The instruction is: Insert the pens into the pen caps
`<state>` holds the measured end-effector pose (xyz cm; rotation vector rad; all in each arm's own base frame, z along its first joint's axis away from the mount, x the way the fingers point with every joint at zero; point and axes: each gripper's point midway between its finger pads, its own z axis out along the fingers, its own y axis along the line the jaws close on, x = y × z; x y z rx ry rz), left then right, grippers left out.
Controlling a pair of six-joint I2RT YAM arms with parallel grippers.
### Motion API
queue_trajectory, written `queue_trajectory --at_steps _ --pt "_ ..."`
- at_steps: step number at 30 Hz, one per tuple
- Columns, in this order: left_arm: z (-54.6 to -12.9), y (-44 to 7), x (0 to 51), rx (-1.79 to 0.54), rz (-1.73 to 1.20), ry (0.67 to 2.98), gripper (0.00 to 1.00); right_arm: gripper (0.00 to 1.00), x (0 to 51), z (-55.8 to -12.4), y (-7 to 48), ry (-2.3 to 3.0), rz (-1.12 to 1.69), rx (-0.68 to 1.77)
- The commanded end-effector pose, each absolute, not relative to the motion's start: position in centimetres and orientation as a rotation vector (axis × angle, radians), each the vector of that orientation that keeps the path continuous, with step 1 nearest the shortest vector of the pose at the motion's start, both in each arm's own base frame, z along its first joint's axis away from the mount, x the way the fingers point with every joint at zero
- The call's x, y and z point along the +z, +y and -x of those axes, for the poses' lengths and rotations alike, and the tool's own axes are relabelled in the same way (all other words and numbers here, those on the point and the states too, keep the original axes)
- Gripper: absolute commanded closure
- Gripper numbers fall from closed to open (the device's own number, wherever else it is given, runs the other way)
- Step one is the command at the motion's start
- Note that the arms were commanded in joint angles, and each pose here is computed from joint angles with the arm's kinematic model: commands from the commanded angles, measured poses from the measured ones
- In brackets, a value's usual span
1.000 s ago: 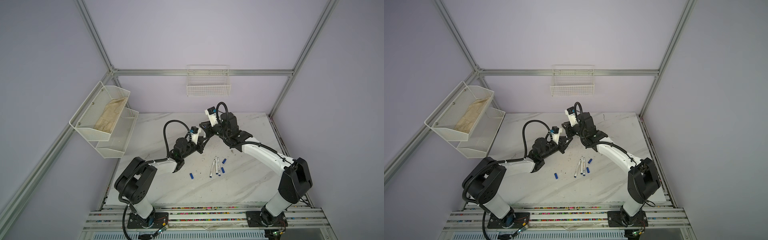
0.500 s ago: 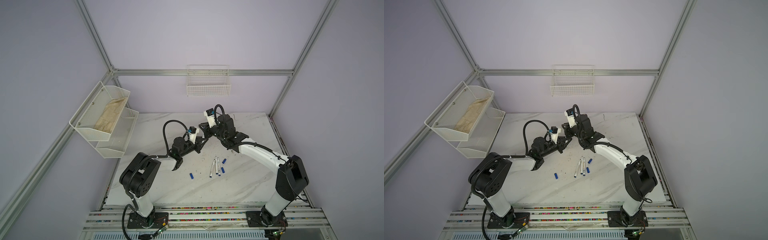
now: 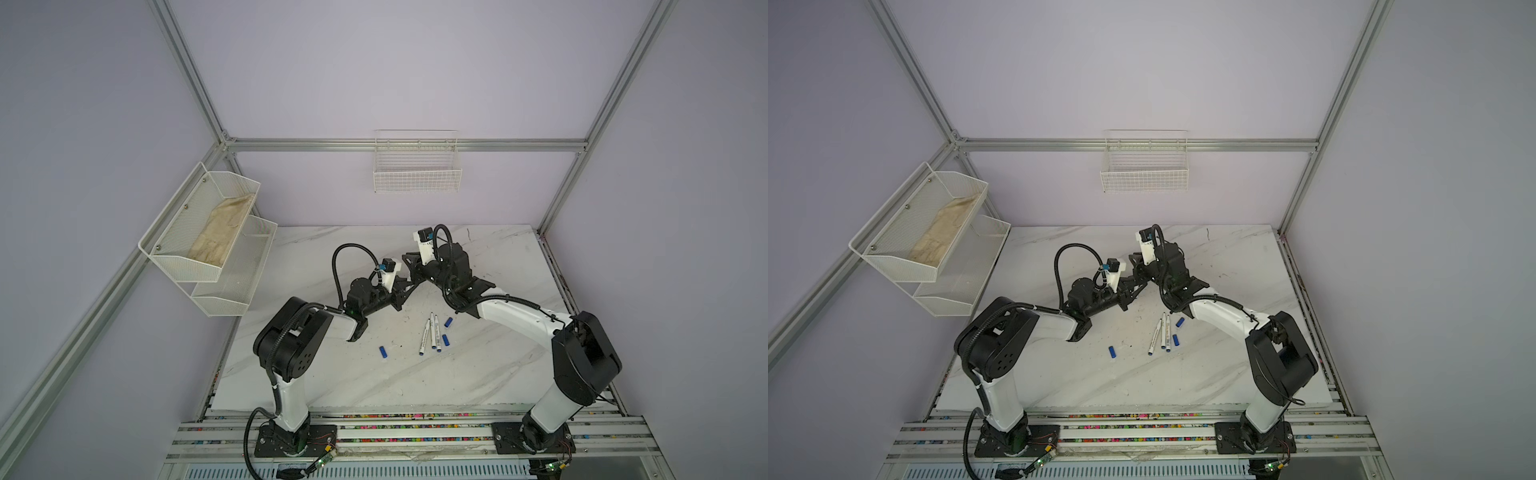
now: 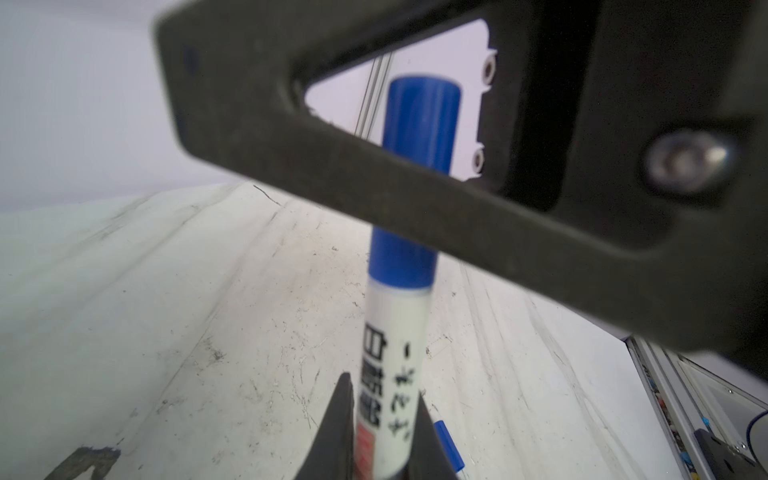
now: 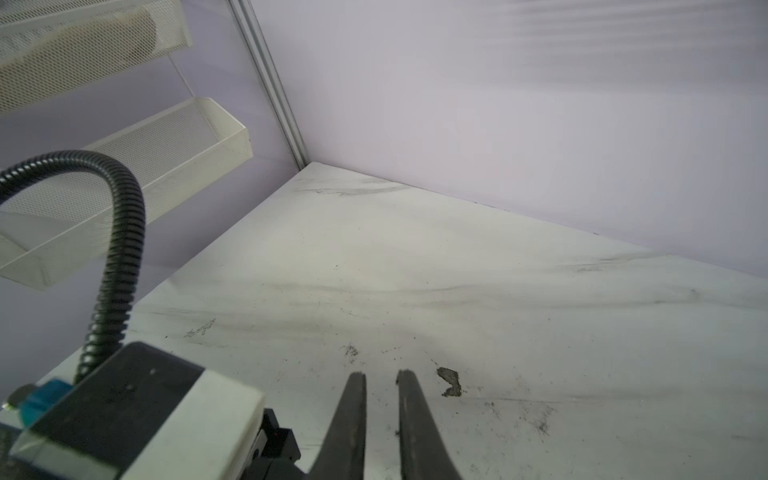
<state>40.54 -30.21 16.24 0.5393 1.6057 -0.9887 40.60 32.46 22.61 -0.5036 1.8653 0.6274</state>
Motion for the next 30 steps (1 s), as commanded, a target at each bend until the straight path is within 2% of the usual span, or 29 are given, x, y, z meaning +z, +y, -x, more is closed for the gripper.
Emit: queue_trajectory --at_steps 1,7,14,19,25,30 --pt "-53.6 -12.2 22.9 -0.587 0.388 1.366 1.00 1.00 9.8 -34.2 29.8 2.253 0.673 0.471" --pt "-56.7 -12.2 18.9 -0.539 0.485 1.504 1.00 1.00 5.8 -33.5 29.3 2.276 0.735 0.284" --pt "-57.3 -12.0 14.4 -0.535 0.598 1.629 1.00 1.00 3.5 -31.6 31.8 2.312 0.886 0.323" --pt "-57.4 -10.0 13.7 -0.492 0.671 1.611 1.00 1.00 2.8 -30.9 32.7 2.334 0.959 0.373" --pt "-57.4 -7.2 14.4 -0.481 0.753 1.539 1.00 1.00 6.2 -29.6 33.9 2.288 0.990 0.518" --pt "-56.4 -8.0 19.4 -0.530 0.596 1.445 1.00 1.00 10.3 -29.6 34.1 2.270 0.938 0.684"
